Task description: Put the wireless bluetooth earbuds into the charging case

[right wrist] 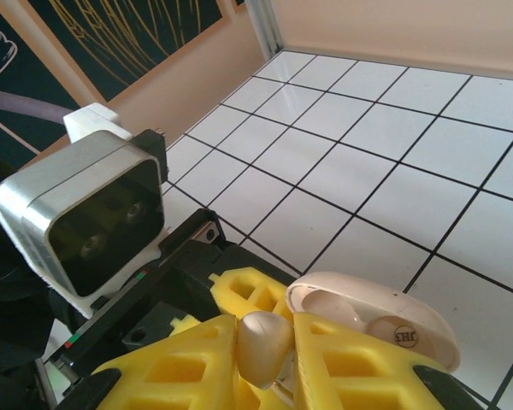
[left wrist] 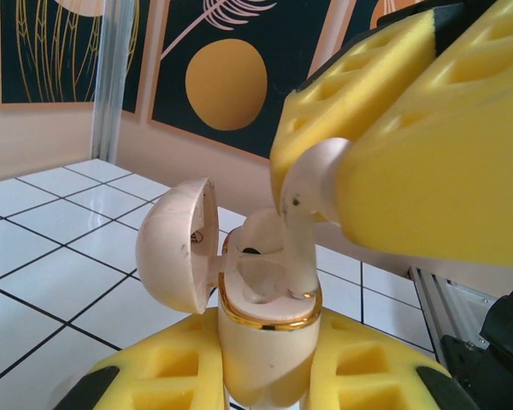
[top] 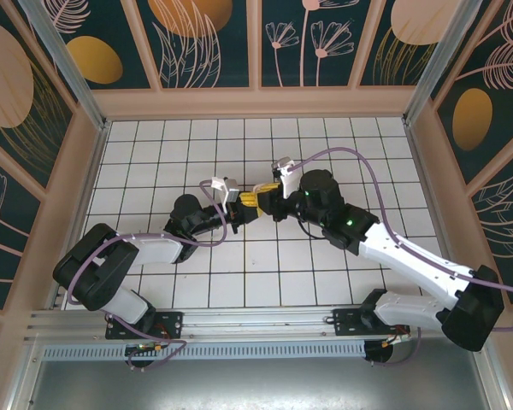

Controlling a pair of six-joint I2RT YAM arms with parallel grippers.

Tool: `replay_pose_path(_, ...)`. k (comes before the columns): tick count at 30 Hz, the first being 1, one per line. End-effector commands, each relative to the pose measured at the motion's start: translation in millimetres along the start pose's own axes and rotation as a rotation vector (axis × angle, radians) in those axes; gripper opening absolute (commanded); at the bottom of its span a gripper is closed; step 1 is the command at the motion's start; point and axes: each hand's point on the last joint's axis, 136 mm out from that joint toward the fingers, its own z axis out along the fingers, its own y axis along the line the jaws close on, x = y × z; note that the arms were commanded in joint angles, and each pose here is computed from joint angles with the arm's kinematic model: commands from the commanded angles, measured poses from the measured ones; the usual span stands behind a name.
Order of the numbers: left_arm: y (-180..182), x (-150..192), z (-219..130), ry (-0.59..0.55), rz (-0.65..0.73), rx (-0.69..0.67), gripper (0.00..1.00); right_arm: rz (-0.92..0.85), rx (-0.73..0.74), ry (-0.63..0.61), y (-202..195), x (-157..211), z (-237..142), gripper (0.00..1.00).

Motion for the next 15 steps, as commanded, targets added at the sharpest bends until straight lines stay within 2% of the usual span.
replay_pose_path(1, -8.1, -27.7, 2.5, -0.068, 0.053, 0.024, 0.02, -0.001, 0.02, -0.02, -2.1, -2.3, 3.1, 0.21)
replay_pose_path(15, -9.1, -33.3, 1.7, -0.079, 0.064, 0.019, 0.02, 0.026, 0.04, 0.004, -3.2, 10.3, 7.7, 0.21)
